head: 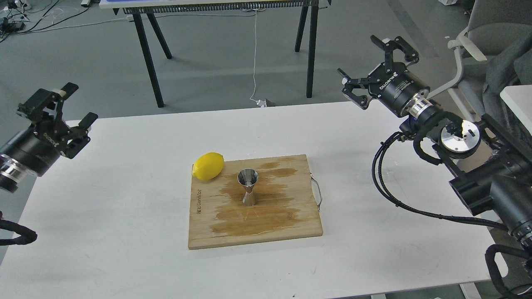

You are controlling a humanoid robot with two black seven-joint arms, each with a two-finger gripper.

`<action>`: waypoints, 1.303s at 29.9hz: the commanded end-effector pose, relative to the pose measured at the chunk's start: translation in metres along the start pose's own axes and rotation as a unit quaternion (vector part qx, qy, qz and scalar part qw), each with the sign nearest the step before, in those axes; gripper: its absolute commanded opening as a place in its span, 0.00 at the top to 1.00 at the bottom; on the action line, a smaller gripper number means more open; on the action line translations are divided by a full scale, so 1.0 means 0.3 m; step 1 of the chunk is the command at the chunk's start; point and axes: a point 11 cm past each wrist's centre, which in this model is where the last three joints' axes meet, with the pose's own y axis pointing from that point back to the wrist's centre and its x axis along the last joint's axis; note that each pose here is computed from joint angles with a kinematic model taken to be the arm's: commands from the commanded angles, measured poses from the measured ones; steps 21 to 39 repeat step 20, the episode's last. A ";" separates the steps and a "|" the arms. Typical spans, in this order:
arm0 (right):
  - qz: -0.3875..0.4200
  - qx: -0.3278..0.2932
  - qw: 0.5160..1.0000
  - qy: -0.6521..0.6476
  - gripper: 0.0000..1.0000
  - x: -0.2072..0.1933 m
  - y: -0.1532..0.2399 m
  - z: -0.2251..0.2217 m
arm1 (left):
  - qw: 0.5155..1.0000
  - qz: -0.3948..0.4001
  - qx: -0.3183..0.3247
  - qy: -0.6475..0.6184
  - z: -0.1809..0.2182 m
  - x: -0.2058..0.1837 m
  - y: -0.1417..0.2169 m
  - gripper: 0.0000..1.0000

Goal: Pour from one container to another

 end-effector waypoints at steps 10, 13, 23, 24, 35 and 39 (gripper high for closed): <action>-0.006 0.006 1.000 0.022 0.02 -0.001 0.025 -0.056 | 0.999 -0.026 -0.032 -0.011 0.107 -0.025 -0.053 0.06; -0.003 0.008 1.000 0.022 0.02 0.005 0.024 -0.063 | 0.999 -0.029 -0.033 -0.006 0.097 -0.038 -0.060 0.06; 0.011 0.015 1.000 0.022 0.01 0.034 0.033 -0.080 | 0.999 -0.030 -0.034 -0.003 0.094 -0.043 -0.064 0.06; 0.011 0.015 1.000 0.022 0.01 0.034 0.033 -0.080 | 0.999 -0.030 -0.034 -0.003 0.094 -0.043 -0.064 0.06; 0.011 0.015 1.000 0.022 0.01 0.034 0.033 -0.080 | 0.999 -0.030 -0.034 -0.003 0.094 -0.043 -0.064 0.06; 0.011 0.015 1.000 0.022 0.01 0.034 0.033 -0.080 | 0.999 -0.030 -0.034 -0.003 0.094 -0.043 -0.064 0.06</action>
